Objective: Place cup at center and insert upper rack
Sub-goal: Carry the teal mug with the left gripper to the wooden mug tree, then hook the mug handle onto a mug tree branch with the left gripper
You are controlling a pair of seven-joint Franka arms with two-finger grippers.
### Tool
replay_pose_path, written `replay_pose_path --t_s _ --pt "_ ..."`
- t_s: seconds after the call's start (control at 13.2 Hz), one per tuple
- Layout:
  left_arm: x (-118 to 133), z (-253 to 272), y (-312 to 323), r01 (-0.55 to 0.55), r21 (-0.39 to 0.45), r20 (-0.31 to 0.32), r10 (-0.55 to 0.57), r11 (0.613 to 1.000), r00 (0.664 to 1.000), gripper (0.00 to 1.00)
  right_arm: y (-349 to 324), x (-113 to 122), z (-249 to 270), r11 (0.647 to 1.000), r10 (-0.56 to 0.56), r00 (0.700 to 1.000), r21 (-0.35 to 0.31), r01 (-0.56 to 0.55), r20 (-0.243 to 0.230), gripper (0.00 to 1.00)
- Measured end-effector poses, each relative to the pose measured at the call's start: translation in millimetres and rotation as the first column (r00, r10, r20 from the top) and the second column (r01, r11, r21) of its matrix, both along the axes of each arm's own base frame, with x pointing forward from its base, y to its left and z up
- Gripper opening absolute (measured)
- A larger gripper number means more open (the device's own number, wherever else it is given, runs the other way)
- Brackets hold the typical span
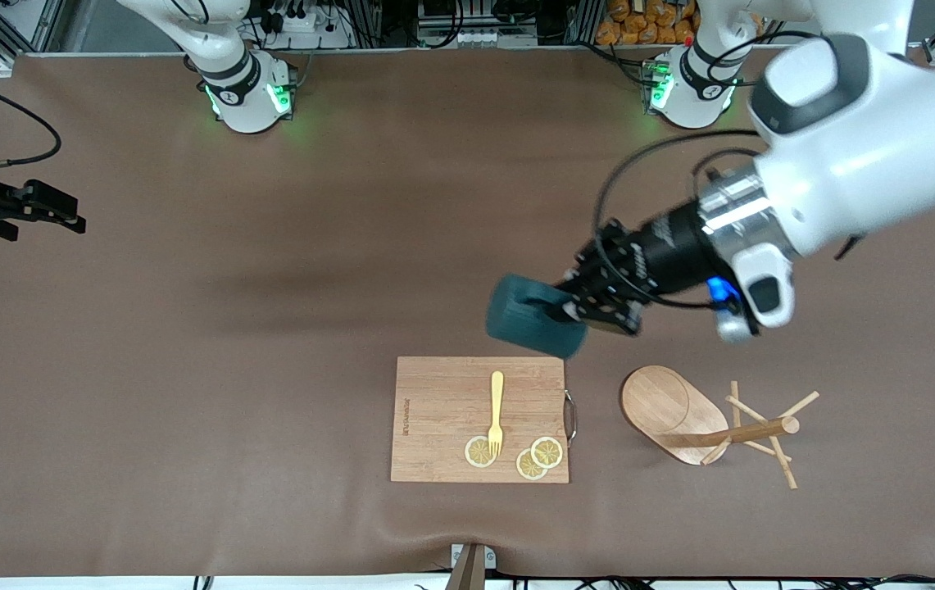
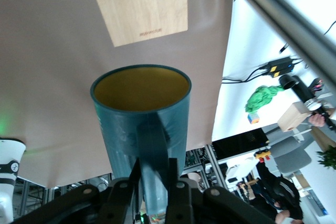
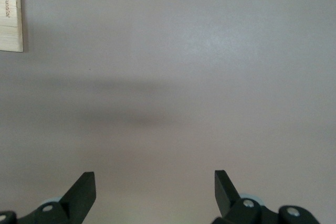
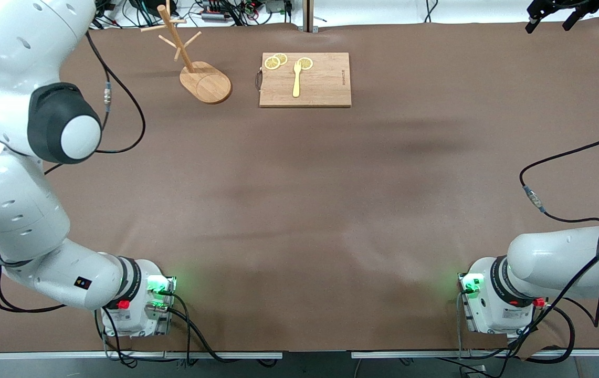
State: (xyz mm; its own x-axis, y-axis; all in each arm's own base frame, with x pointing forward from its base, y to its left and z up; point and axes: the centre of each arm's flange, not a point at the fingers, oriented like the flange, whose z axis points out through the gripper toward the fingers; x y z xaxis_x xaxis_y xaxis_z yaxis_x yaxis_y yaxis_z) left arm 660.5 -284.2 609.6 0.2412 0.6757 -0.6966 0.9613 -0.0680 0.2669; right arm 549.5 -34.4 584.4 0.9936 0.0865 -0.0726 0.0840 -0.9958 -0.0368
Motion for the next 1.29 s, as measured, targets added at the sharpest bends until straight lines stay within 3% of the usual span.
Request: replay_pose_path --t_s 0.45,0.91,1.29 --pt "38.4 -41.4 64.7 -0.063 -0.002 -0.039 0.063 0.998 0.997 0.21 2.2 -14.6 19.2 1.0 -0.009 1.0 -0.007 0.01 0.018 1.0" --pt "70.4 -81.9 152.3 -0.126 -0.088 -0.09 0.118 0.988 0.989 0.21 14.8 -25.1 21.1 1.0 -0.008 1.0 -0.011 0.008 0.01 1.0" --pt "73.1 -112.4 176.8 -0.036 -0.082 -0.097 0.028 0.996 0.995 0.21 16.1 -26.5 17.1 0.999 -0.03 1.0 -0.013 0.03 -0.007 1.0"
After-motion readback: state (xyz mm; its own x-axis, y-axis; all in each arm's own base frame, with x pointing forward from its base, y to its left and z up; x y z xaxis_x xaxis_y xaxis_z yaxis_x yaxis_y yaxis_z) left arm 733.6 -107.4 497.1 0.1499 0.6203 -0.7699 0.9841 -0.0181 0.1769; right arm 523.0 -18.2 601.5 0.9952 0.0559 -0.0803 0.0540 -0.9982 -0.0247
